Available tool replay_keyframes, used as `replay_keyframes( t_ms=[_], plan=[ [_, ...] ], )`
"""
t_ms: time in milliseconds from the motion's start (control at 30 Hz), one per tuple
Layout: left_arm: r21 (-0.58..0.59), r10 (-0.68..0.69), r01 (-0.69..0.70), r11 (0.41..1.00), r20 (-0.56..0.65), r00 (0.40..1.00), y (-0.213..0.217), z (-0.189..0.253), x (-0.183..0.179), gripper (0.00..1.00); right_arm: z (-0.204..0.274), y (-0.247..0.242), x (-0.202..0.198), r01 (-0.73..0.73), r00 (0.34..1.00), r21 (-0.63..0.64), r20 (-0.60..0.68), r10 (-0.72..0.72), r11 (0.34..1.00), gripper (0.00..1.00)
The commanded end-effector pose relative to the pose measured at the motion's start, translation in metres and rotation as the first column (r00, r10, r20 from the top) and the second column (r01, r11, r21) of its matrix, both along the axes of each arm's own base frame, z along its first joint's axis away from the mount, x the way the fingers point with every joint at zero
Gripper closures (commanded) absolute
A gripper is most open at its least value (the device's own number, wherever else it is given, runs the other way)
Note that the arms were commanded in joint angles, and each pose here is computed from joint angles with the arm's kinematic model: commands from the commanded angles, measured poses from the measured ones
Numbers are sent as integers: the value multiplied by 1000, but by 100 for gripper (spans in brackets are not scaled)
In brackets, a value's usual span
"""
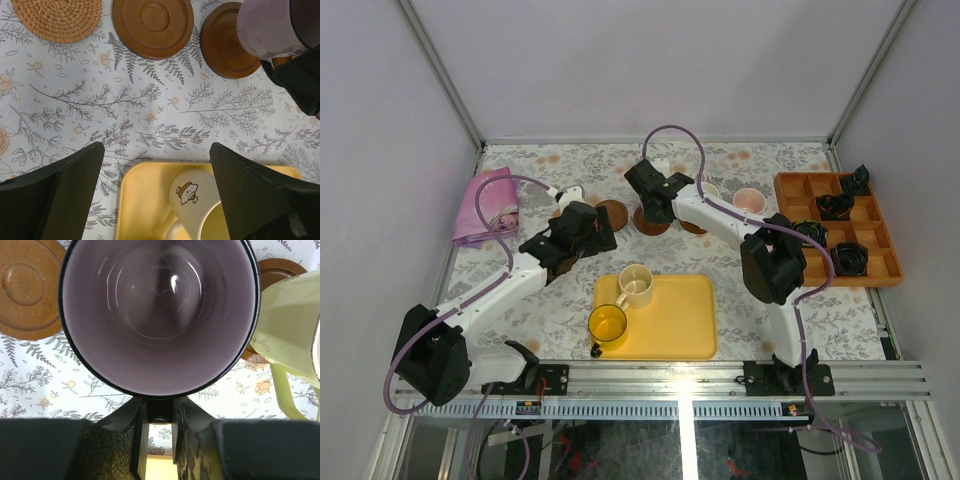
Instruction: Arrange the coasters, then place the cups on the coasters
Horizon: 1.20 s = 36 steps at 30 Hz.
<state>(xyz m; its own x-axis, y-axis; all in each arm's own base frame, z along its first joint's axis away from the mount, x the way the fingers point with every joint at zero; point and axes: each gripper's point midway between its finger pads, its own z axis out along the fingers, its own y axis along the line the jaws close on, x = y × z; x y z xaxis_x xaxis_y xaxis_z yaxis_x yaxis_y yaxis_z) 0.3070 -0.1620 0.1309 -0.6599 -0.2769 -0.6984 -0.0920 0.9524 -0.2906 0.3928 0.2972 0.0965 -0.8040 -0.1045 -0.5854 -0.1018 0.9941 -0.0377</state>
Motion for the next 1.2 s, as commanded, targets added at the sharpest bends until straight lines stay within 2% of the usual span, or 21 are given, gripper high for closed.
replay_keyframes(
  t_ms=[0, 800, 1167],
  plan=[
    [14, 10, -11, 1000, 31, 999, 3, 9, 5, 13, 24, 8, 18, 27, 997, 63, 67, -31, 998, 100],
    [65, -3, 2, 998, 7, 1000, 4, 0, 9, 13, -3, 22, 24, -13, 1000, 64, 18, 11, 998, 100],
    [67, -2, 2, 998, 3, 1000, 5, -2, 9, 13, 1, 9, 15, 39, 999, 57, 9, -40, 998, 100]
  ],
)
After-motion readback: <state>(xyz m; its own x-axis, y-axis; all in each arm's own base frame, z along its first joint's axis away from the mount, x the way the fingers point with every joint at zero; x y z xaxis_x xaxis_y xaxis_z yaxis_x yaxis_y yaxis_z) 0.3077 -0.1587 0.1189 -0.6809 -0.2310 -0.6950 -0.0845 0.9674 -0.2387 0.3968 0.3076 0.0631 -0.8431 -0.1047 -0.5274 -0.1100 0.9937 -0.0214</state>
